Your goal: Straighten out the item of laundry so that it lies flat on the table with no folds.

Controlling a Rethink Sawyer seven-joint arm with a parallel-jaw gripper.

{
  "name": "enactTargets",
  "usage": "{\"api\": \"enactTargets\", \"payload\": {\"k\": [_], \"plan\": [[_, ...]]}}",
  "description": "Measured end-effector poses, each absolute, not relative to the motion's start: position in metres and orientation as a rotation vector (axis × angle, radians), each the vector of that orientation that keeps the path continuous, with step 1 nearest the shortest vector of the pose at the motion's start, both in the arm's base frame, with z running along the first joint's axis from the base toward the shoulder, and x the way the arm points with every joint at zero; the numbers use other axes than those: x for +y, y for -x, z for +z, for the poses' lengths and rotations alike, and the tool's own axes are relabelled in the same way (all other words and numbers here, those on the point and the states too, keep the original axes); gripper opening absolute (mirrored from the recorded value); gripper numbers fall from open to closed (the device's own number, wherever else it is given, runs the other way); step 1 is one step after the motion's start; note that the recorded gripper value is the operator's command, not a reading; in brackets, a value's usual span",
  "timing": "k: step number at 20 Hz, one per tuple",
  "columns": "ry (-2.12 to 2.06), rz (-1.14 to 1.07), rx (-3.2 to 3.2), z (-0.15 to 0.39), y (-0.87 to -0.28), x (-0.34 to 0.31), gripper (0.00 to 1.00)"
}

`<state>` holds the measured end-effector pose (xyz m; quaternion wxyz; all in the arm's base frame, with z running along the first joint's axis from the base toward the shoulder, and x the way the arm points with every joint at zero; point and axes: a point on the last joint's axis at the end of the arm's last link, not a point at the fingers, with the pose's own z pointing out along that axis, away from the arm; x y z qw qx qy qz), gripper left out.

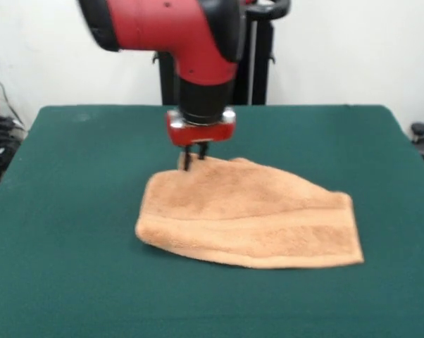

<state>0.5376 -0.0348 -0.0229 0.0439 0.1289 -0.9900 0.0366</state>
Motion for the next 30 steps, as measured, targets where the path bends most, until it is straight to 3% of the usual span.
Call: {"api": "enactTargets", "payload": {"k": [6, 11, 24, 25, 30], "plan": [[-0.294, 0.192, -3.025, -0.026, -0.507, -0.148, 0.0], [-0.266, 0.218, -3.014, -0.027, -0.485, -0.201, 0.0], [-0.244, 0.205, -3.001, -0.018, -0.464, -0.218, 0.0], [-0.245, 0.194, -2.997, -0.021, -0.462, -0.215, 1.0], [-0.246, 0.179, -2.992, -0.024, -0.459, -0.212, 1.0]]}}
